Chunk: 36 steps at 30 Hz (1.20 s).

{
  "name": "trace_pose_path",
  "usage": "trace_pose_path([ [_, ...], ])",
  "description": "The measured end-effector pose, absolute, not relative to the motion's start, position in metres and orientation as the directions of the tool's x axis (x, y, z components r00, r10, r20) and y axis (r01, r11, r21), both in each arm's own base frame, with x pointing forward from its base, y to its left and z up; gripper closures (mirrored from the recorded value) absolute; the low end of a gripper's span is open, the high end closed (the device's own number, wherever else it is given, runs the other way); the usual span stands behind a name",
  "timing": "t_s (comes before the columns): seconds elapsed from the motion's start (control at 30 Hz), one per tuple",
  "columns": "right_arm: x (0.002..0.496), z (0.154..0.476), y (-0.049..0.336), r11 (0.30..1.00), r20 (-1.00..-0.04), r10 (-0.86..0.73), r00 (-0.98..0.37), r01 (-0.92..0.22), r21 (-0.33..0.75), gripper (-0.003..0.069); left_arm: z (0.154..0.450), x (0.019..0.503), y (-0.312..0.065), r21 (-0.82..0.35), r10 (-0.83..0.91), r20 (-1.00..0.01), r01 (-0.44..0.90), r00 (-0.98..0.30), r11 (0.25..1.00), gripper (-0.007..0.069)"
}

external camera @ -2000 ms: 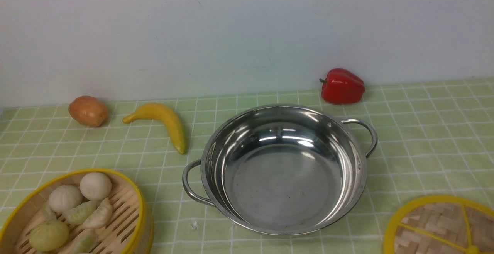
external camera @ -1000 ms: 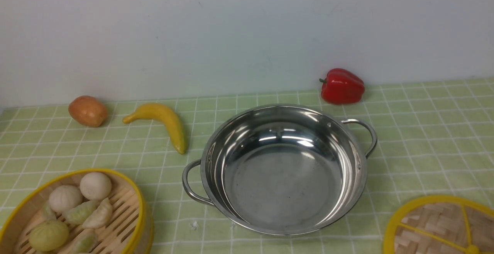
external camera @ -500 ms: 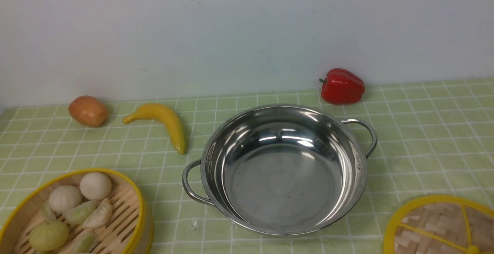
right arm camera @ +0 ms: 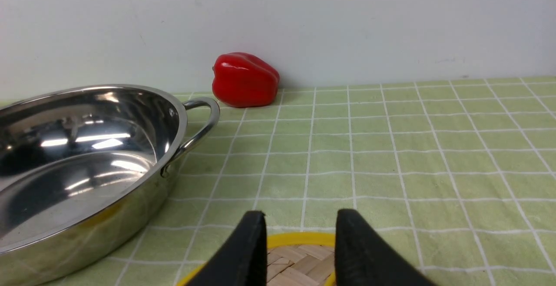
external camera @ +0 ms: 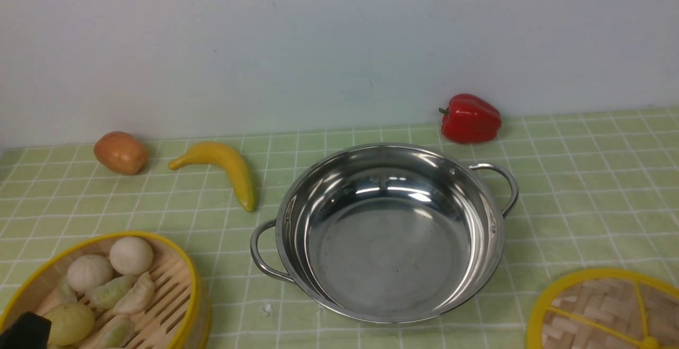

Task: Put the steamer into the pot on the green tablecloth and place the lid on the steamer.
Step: 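Grasp the rim of the steamer basket holding the buns with the left gripper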

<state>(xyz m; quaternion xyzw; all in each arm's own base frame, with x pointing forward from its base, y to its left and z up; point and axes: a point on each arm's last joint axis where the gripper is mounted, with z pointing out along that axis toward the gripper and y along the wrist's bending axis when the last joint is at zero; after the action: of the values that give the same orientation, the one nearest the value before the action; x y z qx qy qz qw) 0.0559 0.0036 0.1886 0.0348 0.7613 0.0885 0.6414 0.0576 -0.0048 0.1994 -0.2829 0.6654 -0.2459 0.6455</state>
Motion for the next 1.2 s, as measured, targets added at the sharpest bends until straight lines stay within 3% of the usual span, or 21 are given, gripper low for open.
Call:
trace_pose_path([
  [0.1,0.056,0.189,0.004,0.982,-0.970,0.166,-0.175,-0.061,0.179,0.0416,0.201,0.058,-0.005,-0.717,-0.718,-0.696,-0.046,0.007,0.695,0.0382],
  [0.2,0.056,0.189,0.004,0.982,-0.970,0.166,-0.175,-0.061,0.179,0.0416,0.211,0.056,-0.008,-0.677,-0.677,-0.736,-0.011,-0.003,0.736,0.0382],
  [0.37,0.056,0.189,0.004,0.982,-0.970,0.166,-0.175,-0.061,0.179,0.0416,0.251,0.057,-0.022,-0.430,-0.412,-0.896,0.092,-0.168,0.898,0.0382],
  [0.47,0.056,0.189,0.004,0.982,-0.970,0.166,-0.175,-0.061,0.179,0.0416,0.268,0.065,-0.026,-0.315,-0.257,-0.908,0.136,-0.330,0.939,0.0382],
  [0.5,0.056,0.189,0.004,0.982,-0.970,0.166,-0.175,-0.061,0.179,0.0416,0.274,0.073,-0.025,-0.270,-0.182,-0.882,0.150,-0.435,0.951,0.0382],
  [0.63,0.056,0.189,0.004,0.982,-0.970,0.166,-0.175,-0.061,0.179,0.0416,0.285,0.089,-0.020,-0.203,-0.047,-0.794,0.192,-0.606,0.960,0.0382],
  [0.77,0.056,0.189,0.004,0.982,-0.970,0.166,-0.175,-0.061,0.179,0.0416,0.289,0.122,-0.003,-0.057,0.214,-0.592,0.305,-0.777,0.951,0.0375],
  [0.87,0.056,0.189,0.004,0.982,-0.970,0.166,-0.175,-0.061,0.179,0.0416,0.288,0.142,0.002,-0.049,0.304,-0.508,0.379,-0.806,0.924,0.0338],
  [1.1,0.056,0.189,0.004,0.982,-0.970,0.166,-0.175,-0.061,0.179,0.0416,0.273,0.179,-0.005,-0.129,0.421,-0.383,0.498,-0.823,0.857,0.0167],
  [1.2,0.056,0.189,0.004,0.982,-0.970,0.166,-0.175,-0.061,0.179,0.0416,0.263,0.188,-0.011,-0.163,0.450,-0.339,0.523,-0.826,0.837,0.0150],
])
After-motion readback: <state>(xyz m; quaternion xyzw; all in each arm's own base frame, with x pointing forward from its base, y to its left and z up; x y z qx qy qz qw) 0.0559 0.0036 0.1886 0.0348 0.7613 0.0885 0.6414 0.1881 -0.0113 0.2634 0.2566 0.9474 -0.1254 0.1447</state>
